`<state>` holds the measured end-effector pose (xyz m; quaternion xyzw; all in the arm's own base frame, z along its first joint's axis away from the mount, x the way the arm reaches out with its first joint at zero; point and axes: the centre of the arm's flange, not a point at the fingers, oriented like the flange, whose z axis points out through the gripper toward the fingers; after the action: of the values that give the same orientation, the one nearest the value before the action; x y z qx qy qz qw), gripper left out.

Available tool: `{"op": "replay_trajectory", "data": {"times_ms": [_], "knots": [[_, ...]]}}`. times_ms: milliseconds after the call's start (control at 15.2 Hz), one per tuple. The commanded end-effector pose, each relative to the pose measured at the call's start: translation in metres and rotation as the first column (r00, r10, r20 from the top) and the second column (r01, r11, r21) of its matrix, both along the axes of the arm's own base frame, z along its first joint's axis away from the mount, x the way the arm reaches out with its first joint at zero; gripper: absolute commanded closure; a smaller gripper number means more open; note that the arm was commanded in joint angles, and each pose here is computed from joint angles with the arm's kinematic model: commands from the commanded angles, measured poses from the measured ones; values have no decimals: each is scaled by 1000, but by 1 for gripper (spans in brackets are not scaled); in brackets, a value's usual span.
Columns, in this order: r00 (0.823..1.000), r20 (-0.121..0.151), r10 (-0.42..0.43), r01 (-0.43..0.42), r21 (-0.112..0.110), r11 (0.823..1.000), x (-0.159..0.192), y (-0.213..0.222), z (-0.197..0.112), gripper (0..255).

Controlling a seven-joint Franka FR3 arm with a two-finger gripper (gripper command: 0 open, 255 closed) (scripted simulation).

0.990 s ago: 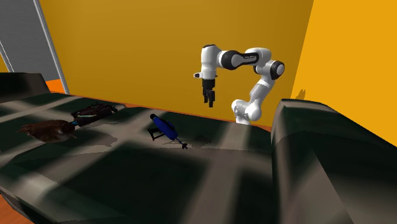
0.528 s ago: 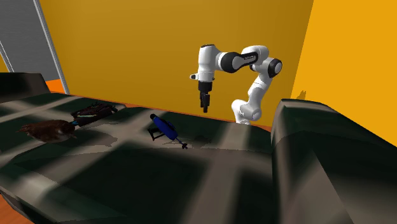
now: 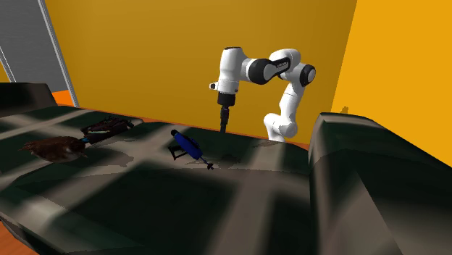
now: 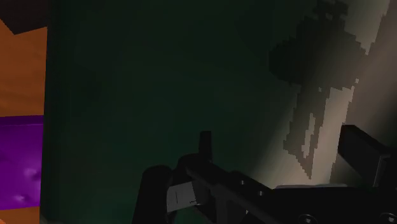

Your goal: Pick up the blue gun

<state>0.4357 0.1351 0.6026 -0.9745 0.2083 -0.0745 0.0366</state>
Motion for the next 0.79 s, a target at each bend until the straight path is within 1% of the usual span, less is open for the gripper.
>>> {"op": "replay_trajectory", "data": {"times_ms": [0, 330, 726], "knots": [[999, 20, -37, 37, 6, 999, 22, 16, 1, 0], [990, 68, -125, 123, 19, 992, 70, 50, 13, 0], [966, 124, -228, 225, 41, 974, 130, 85, 30, 0]]}}
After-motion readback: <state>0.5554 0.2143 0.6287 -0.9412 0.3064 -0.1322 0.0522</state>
